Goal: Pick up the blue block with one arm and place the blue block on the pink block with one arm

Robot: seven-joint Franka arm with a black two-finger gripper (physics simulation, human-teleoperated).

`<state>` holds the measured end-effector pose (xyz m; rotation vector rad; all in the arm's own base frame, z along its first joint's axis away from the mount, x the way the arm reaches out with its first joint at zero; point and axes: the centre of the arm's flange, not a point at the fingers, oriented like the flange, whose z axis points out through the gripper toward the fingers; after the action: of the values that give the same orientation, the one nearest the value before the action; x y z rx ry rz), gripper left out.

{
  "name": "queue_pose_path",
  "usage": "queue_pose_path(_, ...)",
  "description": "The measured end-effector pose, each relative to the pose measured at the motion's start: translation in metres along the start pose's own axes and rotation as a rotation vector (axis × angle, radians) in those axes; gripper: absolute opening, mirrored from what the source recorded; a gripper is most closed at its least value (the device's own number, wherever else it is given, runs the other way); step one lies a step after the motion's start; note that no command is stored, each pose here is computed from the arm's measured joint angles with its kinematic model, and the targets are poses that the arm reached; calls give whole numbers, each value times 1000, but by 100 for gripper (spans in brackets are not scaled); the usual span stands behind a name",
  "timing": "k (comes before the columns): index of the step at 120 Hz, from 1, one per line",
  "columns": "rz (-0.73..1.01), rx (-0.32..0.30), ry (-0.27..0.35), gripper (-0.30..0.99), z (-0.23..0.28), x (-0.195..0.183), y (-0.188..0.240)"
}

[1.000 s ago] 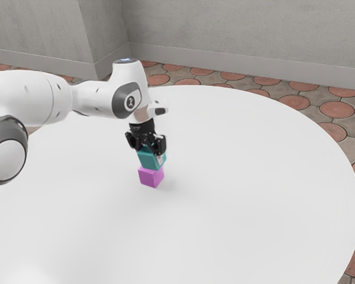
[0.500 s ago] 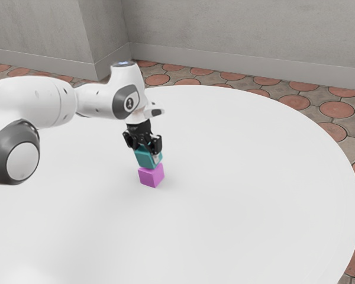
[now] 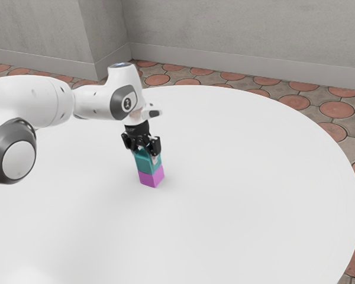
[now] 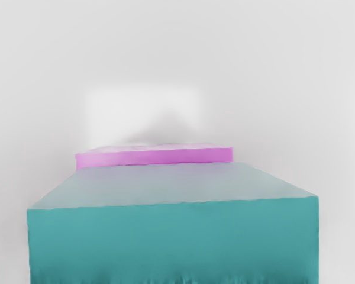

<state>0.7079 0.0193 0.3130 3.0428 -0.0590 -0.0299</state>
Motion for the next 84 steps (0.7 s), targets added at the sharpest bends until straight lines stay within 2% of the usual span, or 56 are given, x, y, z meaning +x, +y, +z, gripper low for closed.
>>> queue_pose_path(18,-3,-20,20,58,-13,0,2)
queue_pose_path(25,15,-1,88,61,-76,-11,11)
queue_pose_path(35,33,32,217,64,-209,-56,17)
queue_pose_path(45,47,54,246,65,-271,-92,3)
queue_pose_path(52,78,67,235,66,-297,-116,4)
queue_pose_path(62,117,63,177,67,-302,-153,8)
queue_pose_path(72,144,60,114,68,-290,-167,7)
queue_pose_path(84,173,57,71,68,-283,-173,8)
